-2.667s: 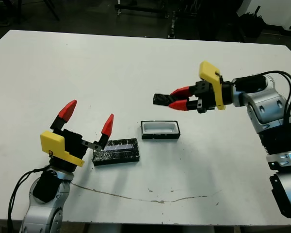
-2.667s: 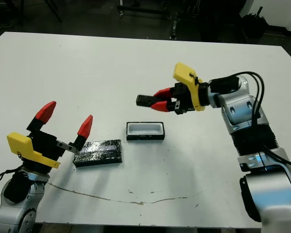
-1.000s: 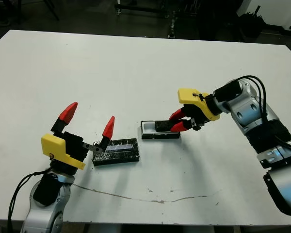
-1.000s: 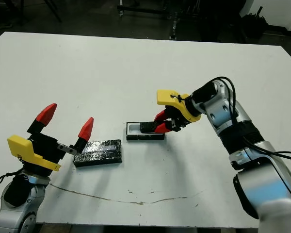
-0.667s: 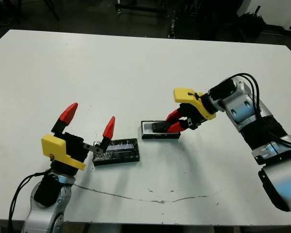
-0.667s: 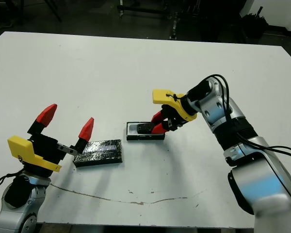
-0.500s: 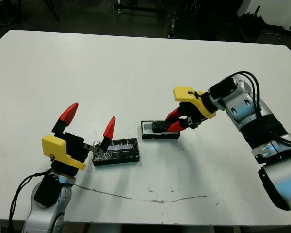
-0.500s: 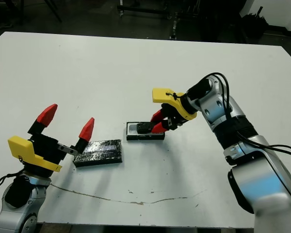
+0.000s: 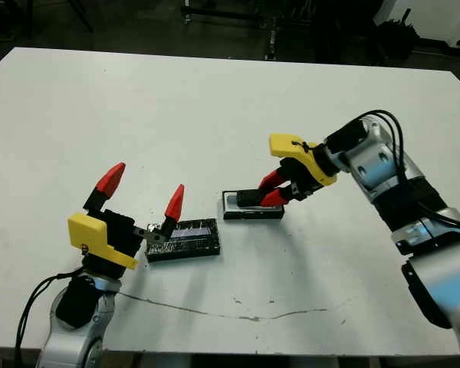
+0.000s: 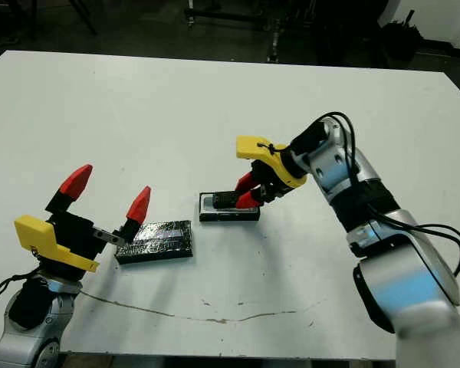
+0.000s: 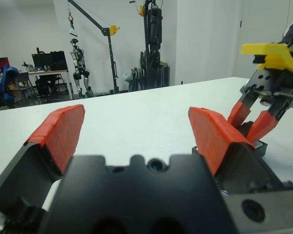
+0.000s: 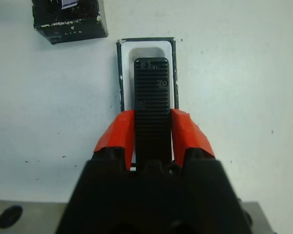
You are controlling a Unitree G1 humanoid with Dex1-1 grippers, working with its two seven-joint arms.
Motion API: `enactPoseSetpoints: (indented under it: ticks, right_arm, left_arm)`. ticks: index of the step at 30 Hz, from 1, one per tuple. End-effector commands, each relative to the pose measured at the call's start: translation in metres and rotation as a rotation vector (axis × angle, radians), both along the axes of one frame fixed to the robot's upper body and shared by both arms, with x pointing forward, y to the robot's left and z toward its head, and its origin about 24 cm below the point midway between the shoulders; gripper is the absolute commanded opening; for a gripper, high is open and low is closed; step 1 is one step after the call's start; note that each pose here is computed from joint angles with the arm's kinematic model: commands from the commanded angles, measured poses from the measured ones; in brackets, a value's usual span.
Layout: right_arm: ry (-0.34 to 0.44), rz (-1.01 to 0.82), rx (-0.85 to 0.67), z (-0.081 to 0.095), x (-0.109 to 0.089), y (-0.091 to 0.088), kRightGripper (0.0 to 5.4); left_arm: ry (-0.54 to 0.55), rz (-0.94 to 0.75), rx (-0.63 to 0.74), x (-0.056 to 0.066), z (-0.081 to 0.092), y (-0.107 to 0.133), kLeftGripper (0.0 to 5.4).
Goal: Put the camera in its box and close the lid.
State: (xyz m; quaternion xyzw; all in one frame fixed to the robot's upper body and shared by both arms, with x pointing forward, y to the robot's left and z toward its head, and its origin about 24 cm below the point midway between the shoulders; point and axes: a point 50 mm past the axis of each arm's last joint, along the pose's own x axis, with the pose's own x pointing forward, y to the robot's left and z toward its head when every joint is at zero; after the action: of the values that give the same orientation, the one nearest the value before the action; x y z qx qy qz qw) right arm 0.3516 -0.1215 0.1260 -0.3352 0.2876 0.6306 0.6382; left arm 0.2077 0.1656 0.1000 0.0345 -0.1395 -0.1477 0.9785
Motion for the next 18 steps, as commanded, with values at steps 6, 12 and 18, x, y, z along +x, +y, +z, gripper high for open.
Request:
enactPoseSetpoints:
  ticks: [6,12,18]
  right_arm:
    - [-0.006,-0.006,-0.029,-0.0014,0.0045,0.0019,1.7]
    - [0.0,0.006,-0.038,-0.0039,0.0035,0.0036,1.7]
    - [-0.013,0.018,-0.049,-0.0021,0.0038,0.003,1.7]
  left_arm:
    - [0.025,0.003,-0.006,-0.0021,-0.0023,-0.0004,5.4]
    - [0.023,0.007,-0.001,-0.0023,-0.0012,-0.0009,5.4]
    - [0.023,0.007,-0.004,-0.0023,-0.0003,-0.0015,5.4]
